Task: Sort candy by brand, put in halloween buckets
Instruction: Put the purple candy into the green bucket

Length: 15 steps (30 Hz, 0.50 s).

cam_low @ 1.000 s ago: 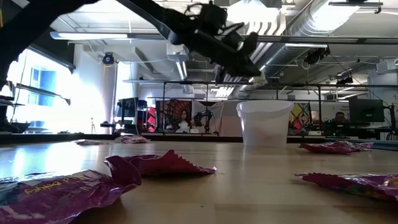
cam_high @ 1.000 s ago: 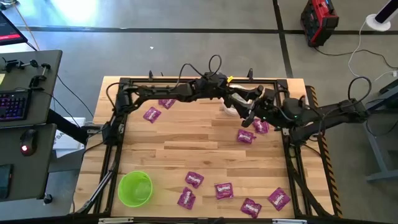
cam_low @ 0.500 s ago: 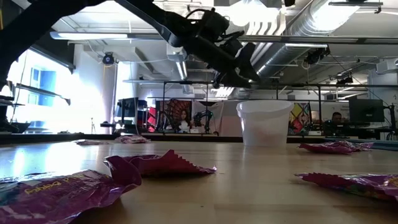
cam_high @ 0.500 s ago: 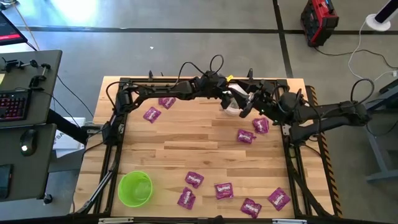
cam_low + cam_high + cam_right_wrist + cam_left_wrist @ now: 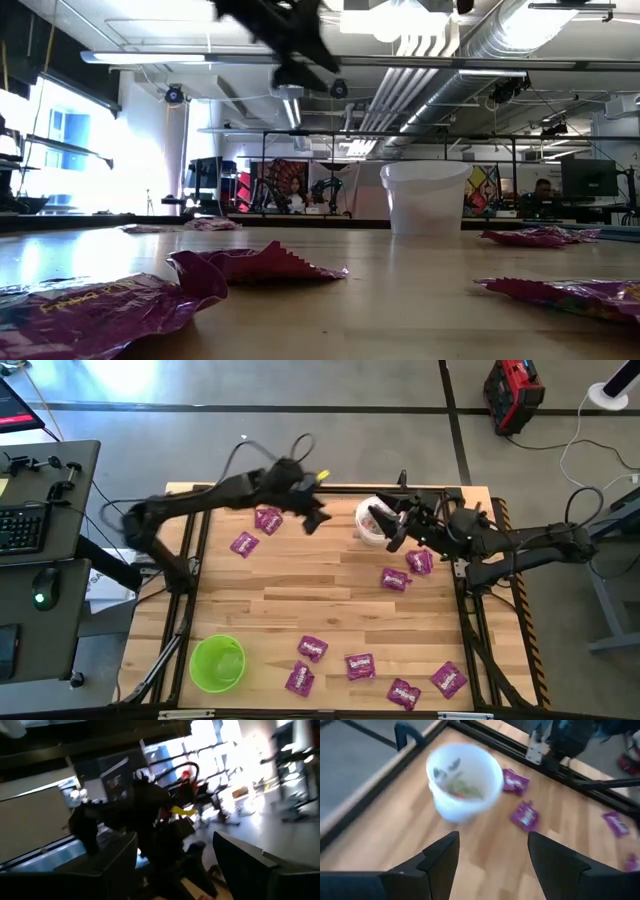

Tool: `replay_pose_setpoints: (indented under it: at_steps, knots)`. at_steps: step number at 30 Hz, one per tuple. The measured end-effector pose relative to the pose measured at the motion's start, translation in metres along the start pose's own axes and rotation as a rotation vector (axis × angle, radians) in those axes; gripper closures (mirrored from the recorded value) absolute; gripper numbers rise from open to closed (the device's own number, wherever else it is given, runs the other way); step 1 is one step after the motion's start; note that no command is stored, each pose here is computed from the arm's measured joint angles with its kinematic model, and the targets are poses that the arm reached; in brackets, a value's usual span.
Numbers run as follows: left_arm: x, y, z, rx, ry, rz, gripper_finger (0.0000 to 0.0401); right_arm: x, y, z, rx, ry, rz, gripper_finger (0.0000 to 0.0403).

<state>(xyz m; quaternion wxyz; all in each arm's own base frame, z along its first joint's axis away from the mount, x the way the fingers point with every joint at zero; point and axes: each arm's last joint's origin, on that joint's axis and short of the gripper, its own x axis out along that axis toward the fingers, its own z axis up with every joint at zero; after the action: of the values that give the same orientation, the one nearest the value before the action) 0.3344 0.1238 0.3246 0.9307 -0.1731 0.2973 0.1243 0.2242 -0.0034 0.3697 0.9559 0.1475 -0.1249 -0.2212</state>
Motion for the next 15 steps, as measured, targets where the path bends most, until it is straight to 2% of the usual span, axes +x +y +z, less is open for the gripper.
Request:
replay_pose_setpoints:
  at_steps: [5,9,12,15]
  knots:
    - [-0.042,-0.022,-0.059,-0.122,-0.099,-0.053,0.0178,0.007,0.003,-0.022,0.128,0.171,0.101,0.0149]
    - [-0.070,-0.034,-0.098,-0.169,-0.147,-0.029,0.0186,0.018,0.013,-0.056,0.215,0.370,0.196,0.0149]
    - [-0.088,-0.039,-0.114,-0.168,-0.195,-0.011,0.0189,0.025,0.028,-0.087,0.220,0.532,0.242,0.0149]
    - [-0.101,-0.041,-0.122,-0.154,-0.238,-0.012,0.0190,0.035,0.050,-0.115,0.169,0.700,0.236,0.0149]
